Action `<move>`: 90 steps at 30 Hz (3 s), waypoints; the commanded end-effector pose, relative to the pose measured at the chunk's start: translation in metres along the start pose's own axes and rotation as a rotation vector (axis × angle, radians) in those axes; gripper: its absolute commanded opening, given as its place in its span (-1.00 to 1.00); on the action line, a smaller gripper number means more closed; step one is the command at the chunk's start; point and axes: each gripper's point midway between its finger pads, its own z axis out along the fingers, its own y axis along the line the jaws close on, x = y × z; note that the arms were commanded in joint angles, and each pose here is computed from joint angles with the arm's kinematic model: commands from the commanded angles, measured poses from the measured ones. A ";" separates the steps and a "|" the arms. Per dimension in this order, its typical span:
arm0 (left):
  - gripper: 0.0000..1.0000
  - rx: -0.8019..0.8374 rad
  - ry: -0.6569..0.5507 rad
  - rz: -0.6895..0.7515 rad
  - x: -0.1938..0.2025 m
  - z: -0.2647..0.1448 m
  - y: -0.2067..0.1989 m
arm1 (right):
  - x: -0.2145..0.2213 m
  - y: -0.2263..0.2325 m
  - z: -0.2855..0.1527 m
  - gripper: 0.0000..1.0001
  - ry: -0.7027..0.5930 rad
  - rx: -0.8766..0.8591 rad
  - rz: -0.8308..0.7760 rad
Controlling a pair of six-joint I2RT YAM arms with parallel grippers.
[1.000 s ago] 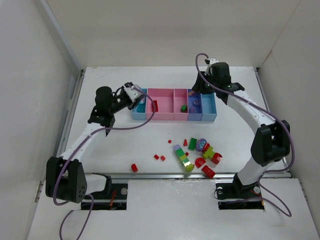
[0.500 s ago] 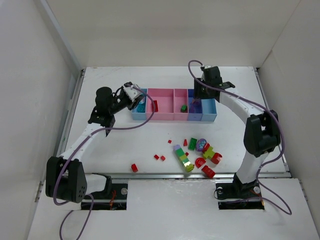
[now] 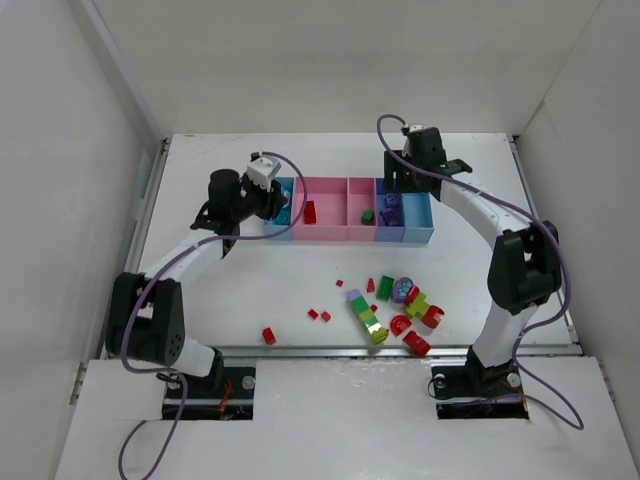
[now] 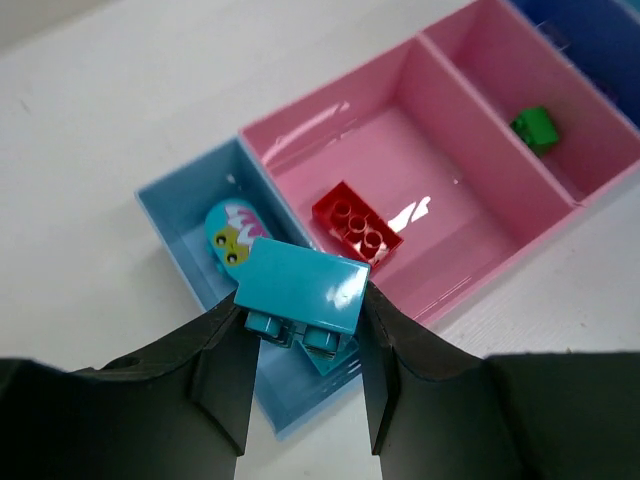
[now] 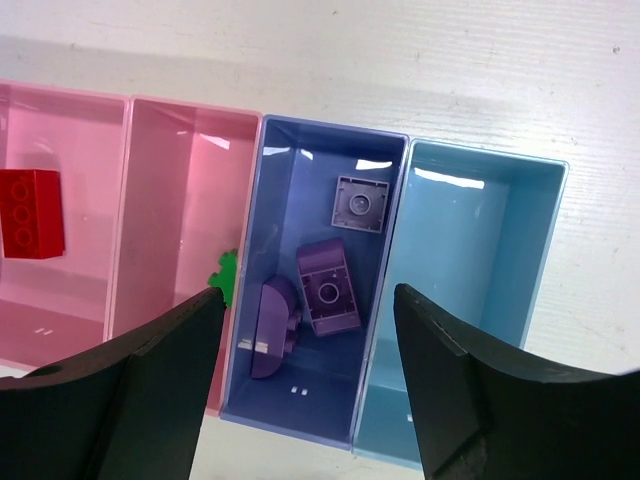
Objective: Sort the legos into containers by color
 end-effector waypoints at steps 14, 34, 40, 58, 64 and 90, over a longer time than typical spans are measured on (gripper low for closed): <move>0.29 -0.153 0.099 -0.143 0.019 0.023 0.022 | -0.027 0.010 -0.039 0.48 -0.109 -0.043 -0.037; 0.23 0.552 0.035 1.042 0.034 -0.062 -0.063 | 0.041 0.100 -0.086 0.86 0.015 -0.163 -0.461; 0.30 1.095 0.261 1.337 0.130 -0.140 -0.087 | 0.064 0.116 -0.087 0.86 0.077 -0.224 -0.459; 0.39 1.556 0.032 1.737 0.158 -0.162 -0.131 | 0.097 0.108 -0.099 0.86 0.106 -0.259 -0.388; 0.39 1.687 0.001 1.717 0.173 -0.172 -0.160 | 0.102 0.108 -0.100 0.86 0.135 -0.263 -0.392; -0.46 1.724 0.066 1.579 0.216 -0.175 -0.203 | 0.126 0.084 -0.151 0.88 0.015 -0.286 -0.275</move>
